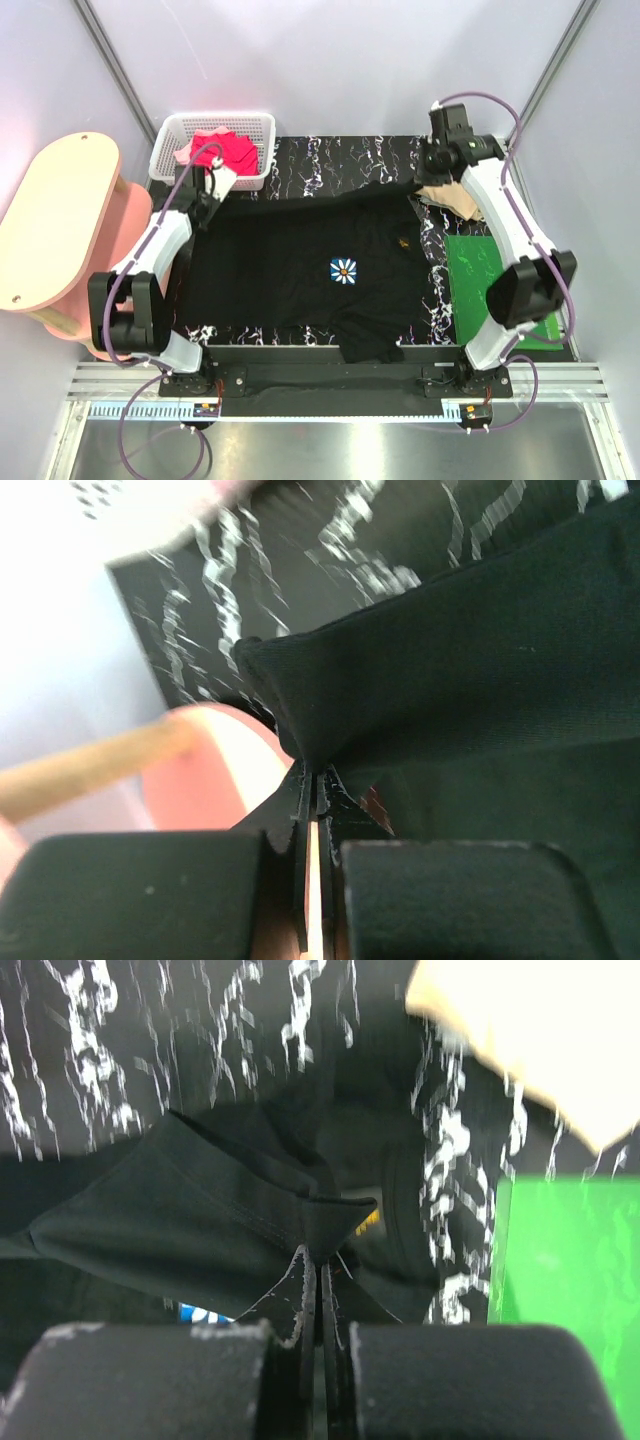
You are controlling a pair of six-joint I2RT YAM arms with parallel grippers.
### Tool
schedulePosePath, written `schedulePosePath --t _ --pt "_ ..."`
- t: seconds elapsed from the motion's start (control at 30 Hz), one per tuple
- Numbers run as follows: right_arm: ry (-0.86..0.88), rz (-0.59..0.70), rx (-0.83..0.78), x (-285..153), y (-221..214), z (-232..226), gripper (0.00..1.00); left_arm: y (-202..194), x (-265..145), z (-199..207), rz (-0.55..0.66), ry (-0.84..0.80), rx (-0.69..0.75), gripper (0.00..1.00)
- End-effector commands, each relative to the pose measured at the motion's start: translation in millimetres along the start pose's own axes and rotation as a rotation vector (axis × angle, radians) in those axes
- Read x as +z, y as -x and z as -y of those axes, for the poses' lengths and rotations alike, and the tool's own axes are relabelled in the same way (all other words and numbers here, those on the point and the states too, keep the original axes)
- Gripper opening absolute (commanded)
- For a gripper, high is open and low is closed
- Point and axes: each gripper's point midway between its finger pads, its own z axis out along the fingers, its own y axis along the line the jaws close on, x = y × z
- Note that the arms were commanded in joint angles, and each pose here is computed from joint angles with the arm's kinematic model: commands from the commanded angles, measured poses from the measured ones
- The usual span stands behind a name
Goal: Fold and stack the t-shirts
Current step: Fold the flattened tshirt in 1/3 of the way
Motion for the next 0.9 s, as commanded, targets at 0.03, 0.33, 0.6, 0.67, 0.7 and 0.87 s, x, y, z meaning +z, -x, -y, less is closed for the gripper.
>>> schedulePosePath --t 0.03,0.33,0.6,0.67,0.7,0.87 --pt "0.002 0.050 0.027 -32.4 -18.4 6.7 0.00 -5.4 -9.4 -1.5 0.081 0.056 0.022 0.00" --pt "0.029 -0.229 0.016 -15.6 -130.1 -9.5 0.17 -34.1 1.3 18.5 0.045 0.038 0.031 0.00" --pt "-0.001 -0.352 0.073 -25.9 -185.8 -6.8 0.70 -65.6 2.7 40.2 -0.038 -0.025 0.061 0.21" --pt "-0.027 -0.296 0.061 -30.2 -168.5 -3.9 0.71 -73.9 -0.5 42.5 -0.073 -0.033 0.062 0.30" --pt "-0.025 -0.258 0.051 -31.8 -151.9 -7.8 0.71 -75.1 -3.2 41.7 -0.077 -0.028 0.061 0.38" --pt "-0.068 -0.193 0.031 -6.6 -108.4 -18.9 0.69 -76.6 -20.8 43.3 -0.080 -0.041 0.021 0.68"
